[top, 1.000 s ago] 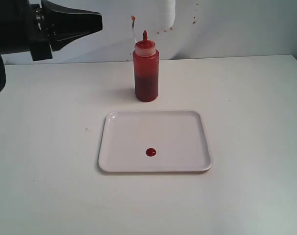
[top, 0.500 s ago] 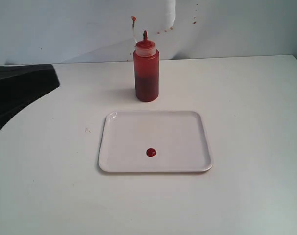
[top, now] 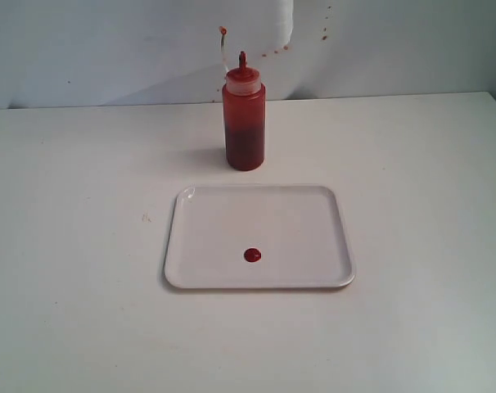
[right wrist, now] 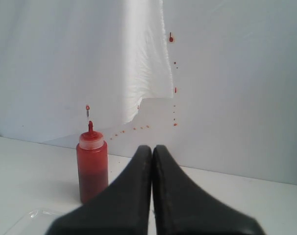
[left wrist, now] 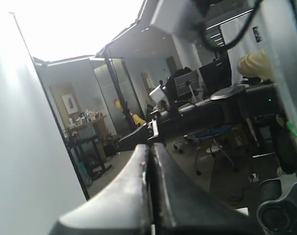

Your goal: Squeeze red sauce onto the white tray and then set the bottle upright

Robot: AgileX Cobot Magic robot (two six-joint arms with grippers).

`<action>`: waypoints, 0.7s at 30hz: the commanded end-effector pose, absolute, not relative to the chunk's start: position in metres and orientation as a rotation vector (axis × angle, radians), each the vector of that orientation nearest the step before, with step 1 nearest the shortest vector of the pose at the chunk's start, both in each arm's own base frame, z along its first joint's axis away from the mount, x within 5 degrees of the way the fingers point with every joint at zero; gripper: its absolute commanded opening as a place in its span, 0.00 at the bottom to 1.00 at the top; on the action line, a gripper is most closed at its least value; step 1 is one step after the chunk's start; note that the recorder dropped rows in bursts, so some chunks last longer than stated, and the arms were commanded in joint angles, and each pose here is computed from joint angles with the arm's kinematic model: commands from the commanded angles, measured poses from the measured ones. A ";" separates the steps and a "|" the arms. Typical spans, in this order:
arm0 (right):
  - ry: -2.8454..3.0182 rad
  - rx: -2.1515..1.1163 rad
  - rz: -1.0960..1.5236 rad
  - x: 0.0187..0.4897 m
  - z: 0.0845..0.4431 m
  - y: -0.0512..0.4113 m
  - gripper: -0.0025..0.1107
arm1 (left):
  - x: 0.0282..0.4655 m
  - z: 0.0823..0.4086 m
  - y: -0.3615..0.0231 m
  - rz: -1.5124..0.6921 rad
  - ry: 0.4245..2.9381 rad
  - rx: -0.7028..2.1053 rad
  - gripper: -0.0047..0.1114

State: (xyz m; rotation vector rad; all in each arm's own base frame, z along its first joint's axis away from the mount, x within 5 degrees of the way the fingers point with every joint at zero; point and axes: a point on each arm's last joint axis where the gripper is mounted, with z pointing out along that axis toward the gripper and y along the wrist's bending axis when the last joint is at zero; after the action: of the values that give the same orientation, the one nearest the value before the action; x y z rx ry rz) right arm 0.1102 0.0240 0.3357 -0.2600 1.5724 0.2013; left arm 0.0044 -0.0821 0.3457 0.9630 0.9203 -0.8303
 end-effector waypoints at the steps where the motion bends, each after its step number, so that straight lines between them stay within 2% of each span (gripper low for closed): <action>1: 1.572 -0.258 0.202 0.109 0.335 0.024 0.02 | -0.015 0.344 -0.081 -0.810 0.845 0.998 0.04; 15: 1.572 -0.258 0.202 0.109 0.335 0.024 0.02 | -0.030 0.342 -0.081 -0.825 0.792 1.038 0.04; 21: 1.572 -0.258 0.202 0.109 0.335 0.024 0.02 | -0.017 0.355 -0.072 -0.846 0.835 0.782 0.04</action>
State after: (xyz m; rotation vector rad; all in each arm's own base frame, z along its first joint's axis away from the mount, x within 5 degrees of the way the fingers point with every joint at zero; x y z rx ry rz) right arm 0.1102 0.0240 0.3357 -0.2568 1.5730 0.2045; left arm -0.0243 -0.0776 0.3500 0.9313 0.8010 -0.8241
